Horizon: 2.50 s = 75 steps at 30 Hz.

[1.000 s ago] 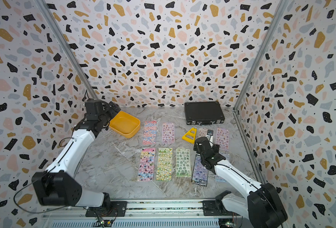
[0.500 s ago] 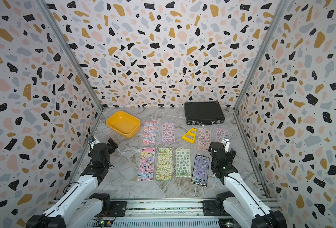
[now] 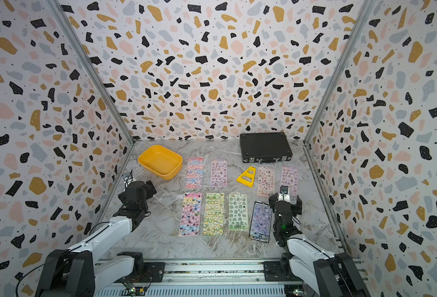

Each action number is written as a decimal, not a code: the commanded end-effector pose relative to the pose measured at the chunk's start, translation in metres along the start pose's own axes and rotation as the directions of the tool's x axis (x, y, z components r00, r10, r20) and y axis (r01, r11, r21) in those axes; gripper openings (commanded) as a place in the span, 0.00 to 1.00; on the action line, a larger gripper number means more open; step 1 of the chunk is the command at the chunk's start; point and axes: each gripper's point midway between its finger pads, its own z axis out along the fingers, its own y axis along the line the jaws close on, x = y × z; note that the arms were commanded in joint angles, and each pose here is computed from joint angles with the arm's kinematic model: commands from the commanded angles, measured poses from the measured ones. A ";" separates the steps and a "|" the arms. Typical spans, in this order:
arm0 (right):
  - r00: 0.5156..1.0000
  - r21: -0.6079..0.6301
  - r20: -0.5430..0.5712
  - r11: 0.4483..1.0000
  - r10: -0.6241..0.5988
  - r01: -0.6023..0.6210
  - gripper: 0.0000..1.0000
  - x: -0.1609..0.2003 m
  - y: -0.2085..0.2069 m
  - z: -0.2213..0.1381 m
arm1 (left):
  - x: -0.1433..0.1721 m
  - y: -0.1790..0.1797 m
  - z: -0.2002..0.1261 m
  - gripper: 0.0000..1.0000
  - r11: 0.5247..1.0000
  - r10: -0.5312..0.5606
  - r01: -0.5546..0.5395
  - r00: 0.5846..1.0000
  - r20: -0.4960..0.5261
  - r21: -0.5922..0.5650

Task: Take the stickers out of the storage box
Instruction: Reset both arms

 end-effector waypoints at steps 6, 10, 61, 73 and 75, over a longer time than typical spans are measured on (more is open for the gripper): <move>0.996 -0.067 0.089 0.998 0.027 -0.021 0.99 -0.033 0.011 0.014 | 0.002 -0.024 0.010 0.99 0.988 0.105 -0.111 0.993 0.060 0.109; 0.987 -0.046 0.144 0.997 0.071 -0.065 0.99 -0.034 0.004 0.024 | -0.001 -0.038 -0.004 0.99 0.969 0.146 -0.172 0.978 0.151 0.178; 0.997 -0.288 -0.051 0.955 0.057 -0.069 0.99 -0.013 0.045 0.078 | 0.017 -0.050 0.026 0.99 0.953 0.175 -0.206 0.973 0.153 0.223; 0.997 -0.289 -0.051 0.955 0.057 -0.069 0.99 -0.013 0.046 0.078 | 0.018 -0.050 0.026 0.99 0.952 0.177 -0.208 0.972 0.153 0.224; 0.997 -0.289 -0.051 0.955 0.057 -0.070 0.99 -0.013 0.046 0.078 | 0.016 -0.050 0.026 0.99 0.953 0.174 -0.206 0.972 0.156 0.223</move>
